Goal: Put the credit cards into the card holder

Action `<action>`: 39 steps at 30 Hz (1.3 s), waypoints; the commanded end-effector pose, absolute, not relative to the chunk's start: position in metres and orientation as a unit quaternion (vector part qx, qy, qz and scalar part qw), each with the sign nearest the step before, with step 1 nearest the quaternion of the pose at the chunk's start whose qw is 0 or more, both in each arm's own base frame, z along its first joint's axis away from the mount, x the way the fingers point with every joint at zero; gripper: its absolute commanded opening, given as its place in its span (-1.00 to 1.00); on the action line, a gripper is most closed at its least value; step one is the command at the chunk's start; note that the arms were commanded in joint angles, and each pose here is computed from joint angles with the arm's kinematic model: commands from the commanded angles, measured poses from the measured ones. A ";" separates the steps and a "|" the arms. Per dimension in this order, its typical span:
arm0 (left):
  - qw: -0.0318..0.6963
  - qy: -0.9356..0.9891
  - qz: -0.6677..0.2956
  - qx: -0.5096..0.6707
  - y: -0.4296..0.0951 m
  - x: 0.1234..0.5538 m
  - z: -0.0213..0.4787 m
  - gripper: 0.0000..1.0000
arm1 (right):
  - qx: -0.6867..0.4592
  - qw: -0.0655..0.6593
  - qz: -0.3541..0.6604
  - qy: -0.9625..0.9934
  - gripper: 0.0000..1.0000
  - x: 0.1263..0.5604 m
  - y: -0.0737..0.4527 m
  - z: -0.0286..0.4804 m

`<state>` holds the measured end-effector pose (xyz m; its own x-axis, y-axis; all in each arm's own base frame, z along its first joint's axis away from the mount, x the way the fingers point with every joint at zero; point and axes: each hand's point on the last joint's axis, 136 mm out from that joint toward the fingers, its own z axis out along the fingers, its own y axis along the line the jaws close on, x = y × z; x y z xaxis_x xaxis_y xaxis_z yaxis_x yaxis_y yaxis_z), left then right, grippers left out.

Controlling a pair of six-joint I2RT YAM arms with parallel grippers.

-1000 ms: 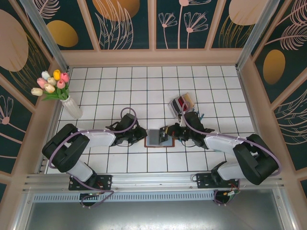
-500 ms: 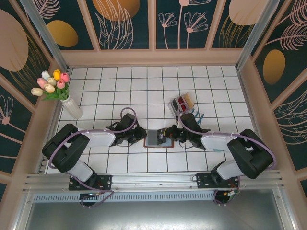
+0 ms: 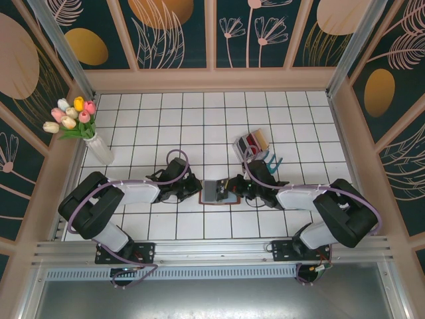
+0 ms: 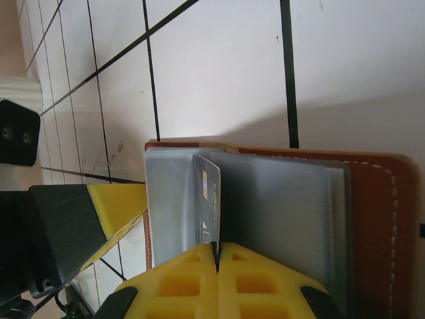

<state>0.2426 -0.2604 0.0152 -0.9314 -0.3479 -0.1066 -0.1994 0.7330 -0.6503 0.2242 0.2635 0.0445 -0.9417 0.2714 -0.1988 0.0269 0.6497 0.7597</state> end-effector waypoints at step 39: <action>0.104 0.917 -0.355 -0.150 -0.266 0.239 0.014 -0.98 | 0.093 0.100 0.419 0.898 -1.00 0.209 0.285 0.027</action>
<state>0.2426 -0.2621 0.0158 -0.9279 -0.3575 -0.1055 -0.1980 0.7125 -0.6731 0.2183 0.2773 0.0340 -0.9521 0.2661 -0.1504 0.0544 0.6317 0.7733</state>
